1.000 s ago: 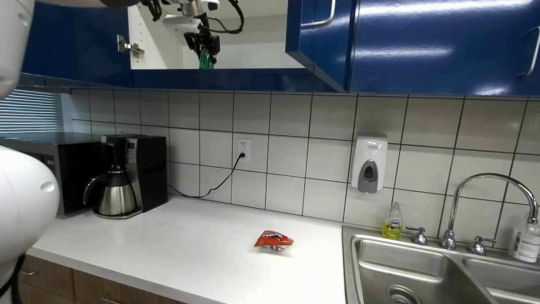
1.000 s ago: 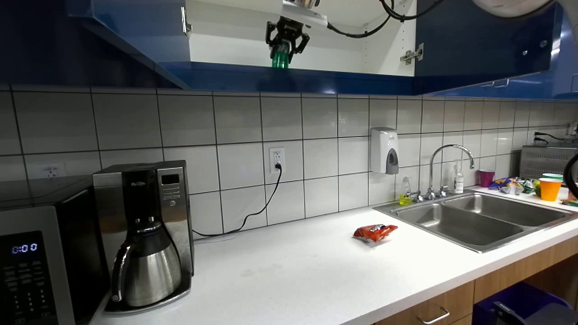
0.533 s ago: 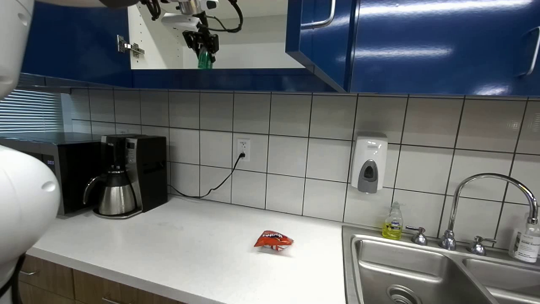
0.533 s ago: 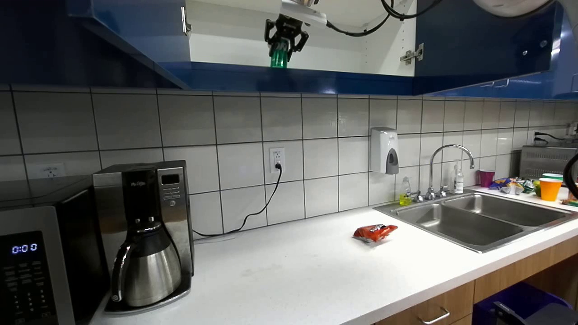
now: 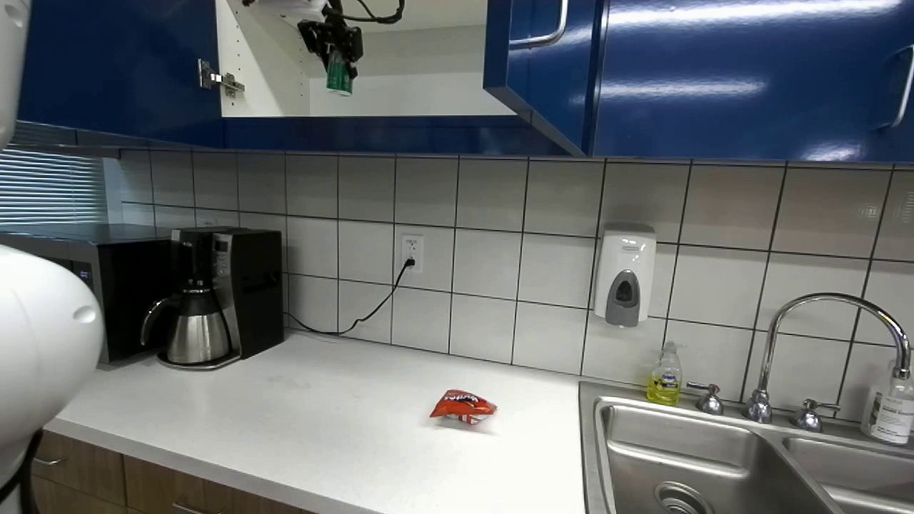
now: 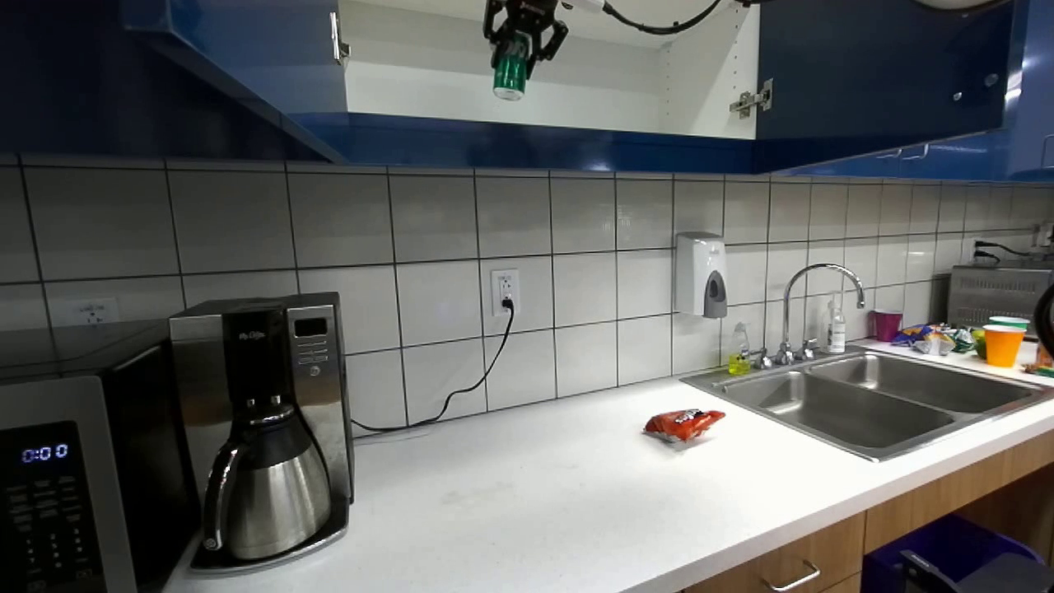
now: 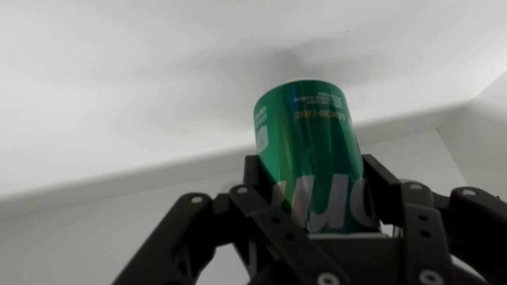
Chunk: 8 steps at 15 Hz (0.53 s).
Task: Remove the can from the cupboard
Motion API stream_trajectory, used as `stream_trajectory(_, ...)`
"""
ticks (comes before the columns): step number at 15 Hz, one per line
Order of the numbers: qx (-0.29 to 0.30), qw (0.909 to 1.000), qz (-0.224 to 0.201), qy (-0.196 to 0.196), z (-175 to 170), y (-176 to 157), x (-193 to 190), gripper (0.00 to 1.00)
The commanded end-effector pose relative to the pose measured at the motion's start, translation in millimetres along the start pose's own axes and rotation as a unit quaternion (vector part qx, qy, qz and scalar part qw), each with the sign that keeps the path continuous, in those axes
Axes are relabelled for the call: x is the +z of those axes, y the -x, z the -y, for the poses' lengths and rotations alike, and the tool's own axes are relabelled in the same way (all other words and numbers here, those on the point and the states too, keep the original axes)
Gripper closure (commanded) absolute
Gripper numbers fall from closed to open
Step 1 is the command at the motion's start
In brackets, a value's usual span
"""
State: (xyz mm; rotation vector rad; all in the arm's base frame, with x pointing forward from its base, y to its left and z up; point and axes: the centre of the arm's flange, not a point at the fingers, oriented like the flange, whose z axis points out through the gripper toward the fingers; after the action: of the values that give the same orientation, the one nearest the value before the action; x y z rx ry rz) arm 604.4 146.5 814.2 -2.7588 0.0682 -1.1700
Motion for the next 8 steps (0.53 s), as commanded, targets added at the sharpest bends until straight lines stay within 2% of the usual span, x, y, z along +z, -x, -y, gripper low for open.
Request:
stream_trajectory(1, 0.008, 0.9999, 0.000, 0.012, -4, 9, -42, 0.61)
stream_trajectory(8, 0.006, 0.9996, 0.020, 0.021, -22, 49, -99, 0.61)
